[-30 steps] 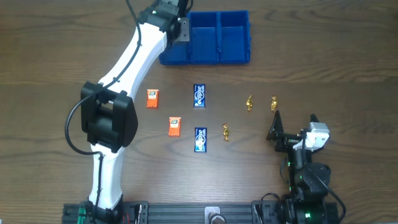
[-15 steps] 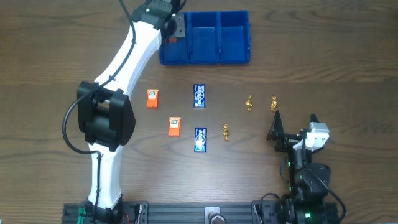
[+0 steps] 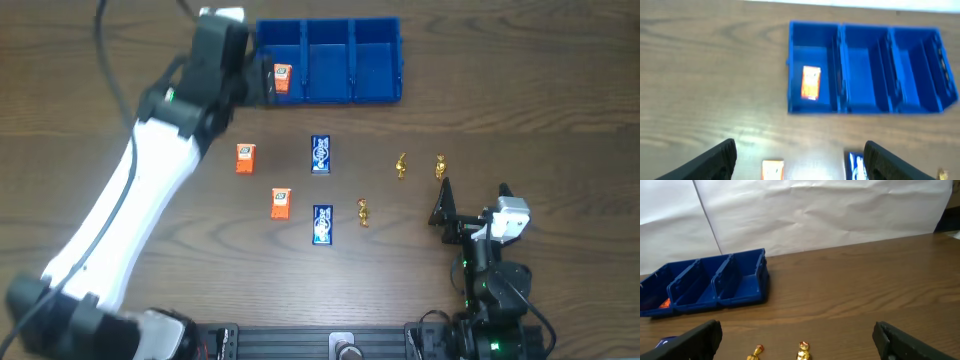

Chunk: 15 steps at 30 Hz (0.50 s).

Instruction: Sort Candies Into Trays

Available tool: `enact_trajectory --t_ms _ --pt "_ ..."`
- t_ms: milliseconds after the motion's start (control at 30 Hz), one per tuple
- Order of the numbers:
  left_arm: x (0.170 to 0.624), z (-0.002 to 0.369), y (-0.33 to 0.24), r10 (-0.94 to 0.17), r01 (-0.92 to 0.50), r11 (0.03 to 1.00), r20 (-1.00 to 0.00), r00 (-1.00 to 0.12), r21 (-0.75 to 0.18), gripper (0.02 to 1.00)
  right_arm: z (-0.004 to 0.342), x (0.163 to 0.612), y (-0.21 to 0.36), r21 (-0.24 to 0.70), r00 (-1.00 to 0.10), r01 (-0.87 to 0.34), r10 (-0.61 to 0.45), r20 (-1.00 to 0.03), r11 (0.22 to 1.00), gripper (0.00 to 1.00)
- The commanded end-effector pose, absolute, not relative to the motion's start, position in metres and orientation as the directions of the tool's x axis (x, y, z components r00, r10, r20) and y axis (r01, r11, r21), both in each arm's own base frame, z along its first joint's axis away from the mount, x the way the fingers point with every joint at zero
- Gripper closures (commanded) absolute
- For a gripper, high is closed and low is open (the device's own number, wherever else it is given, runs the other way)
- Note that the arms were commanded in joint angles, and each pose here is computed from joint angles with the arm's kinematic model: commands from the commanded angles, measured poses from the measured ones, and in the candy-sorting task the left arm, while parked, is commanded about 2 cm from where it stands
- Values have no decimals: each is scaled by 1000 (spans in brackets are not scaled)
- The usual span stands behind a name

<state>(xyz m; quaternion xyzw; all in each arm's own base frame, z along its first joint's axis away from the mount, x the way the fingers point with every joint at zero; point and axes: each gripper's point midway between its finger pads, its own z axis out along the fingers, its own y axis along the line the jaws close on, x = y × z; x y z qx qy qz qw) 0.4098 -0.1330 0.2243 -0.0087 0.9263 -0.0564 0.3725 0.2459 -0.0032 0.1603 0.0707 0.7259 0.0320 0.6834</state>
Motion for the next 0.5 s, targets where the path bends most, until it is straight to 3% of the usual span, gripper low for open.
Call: enact_trajectory --t_ms 33,233,500 --pt "370 124 -119 -13 13 999 -552 -834 -43 198 160 246 -5 140 -54 64 143 -988 988 3" --pt "355 57 -114 -11 0 1000 -478 -879 -22 226 160 246 -5 140 -54 64 143 -988 988 3" --pt "358 26 -109 -21 -19 1000 -424 -905 -9 257 160 246 -5 140 -54 64 143 -988 988 3"
